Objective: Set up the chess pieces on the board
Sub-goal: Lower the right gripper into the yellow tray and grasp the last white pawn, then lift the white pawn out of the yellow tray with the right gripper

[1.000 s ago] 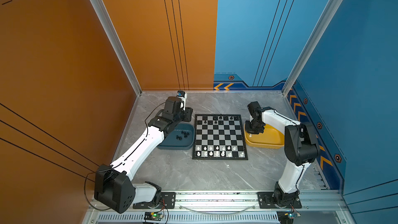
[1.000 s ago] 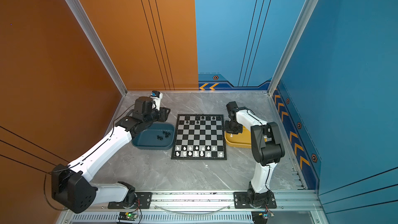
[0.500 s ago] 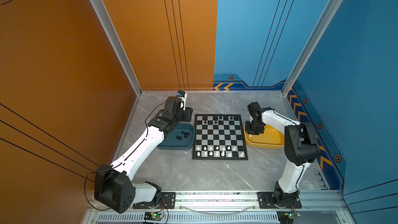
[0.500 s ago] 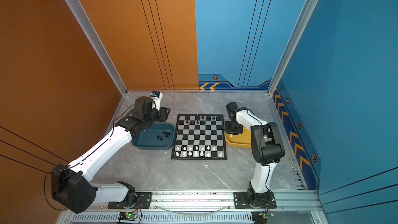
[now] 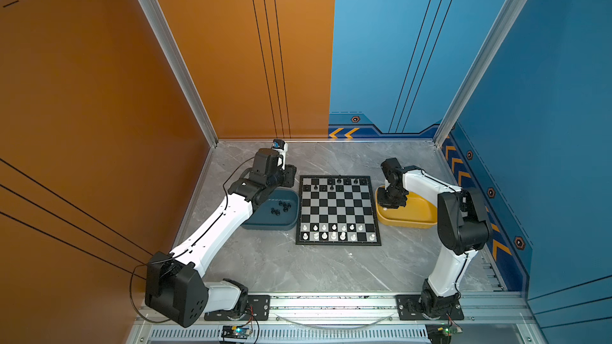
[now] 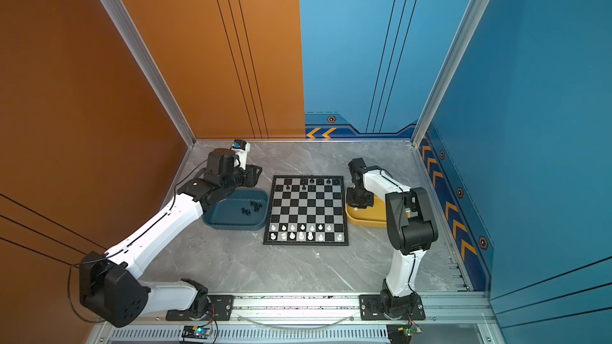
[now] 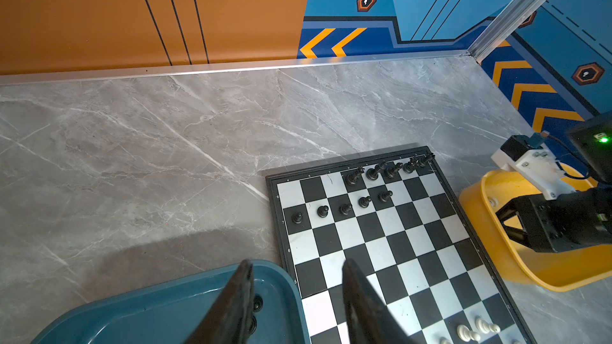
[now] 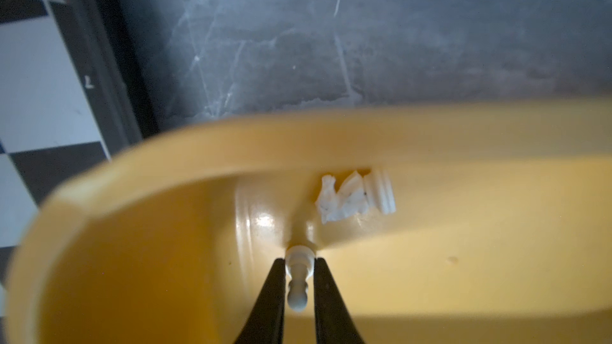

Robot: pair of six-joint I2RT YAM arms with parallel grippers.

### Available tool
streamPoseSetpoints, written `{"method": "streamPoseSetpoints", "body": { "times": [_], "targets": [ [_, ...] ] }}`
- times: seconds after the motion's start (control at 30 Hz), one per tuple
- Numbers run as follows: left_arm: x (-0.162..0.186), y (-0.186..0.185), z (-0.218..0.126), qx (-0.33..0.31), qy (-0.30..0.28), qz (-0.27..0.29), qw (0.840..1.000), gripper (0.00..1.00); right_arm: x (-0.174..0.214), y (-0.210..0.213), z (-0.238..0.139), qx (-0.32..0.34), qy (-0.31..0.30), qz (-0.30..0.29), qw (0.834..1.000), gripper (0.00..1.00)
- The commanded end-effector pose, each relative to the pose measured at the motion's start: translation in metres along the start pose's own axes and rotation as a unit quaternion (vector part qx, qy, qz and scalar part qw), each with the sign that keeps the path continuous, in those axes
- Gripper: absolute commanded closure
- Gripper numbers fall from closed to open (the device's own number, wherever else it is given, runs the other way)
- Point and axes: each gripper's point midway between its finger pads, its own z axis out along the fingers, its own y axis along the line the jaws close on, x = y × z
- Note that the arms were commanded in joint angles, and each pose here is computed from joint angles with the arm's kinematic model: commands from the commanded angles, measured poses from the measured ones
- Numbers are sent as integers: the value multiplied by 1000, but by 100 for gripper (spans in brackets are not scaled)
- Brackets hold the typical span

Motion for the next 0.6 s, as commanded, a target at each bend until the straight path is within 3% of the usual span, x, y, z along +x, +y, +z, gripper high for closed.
{"method": "streamPoseSetpoints", "body": {
  "times": [0.0,0.57],
  "targets": [
    [-7,-2,-2,1,-1,4,1000,54,3,-2,-6,-6,-3,5,1000,84],
    [-8,-3,-3,1,-3,4,1000,54,-8,-4,-36,-3,-28,-1,1000,98]
  ]
}}
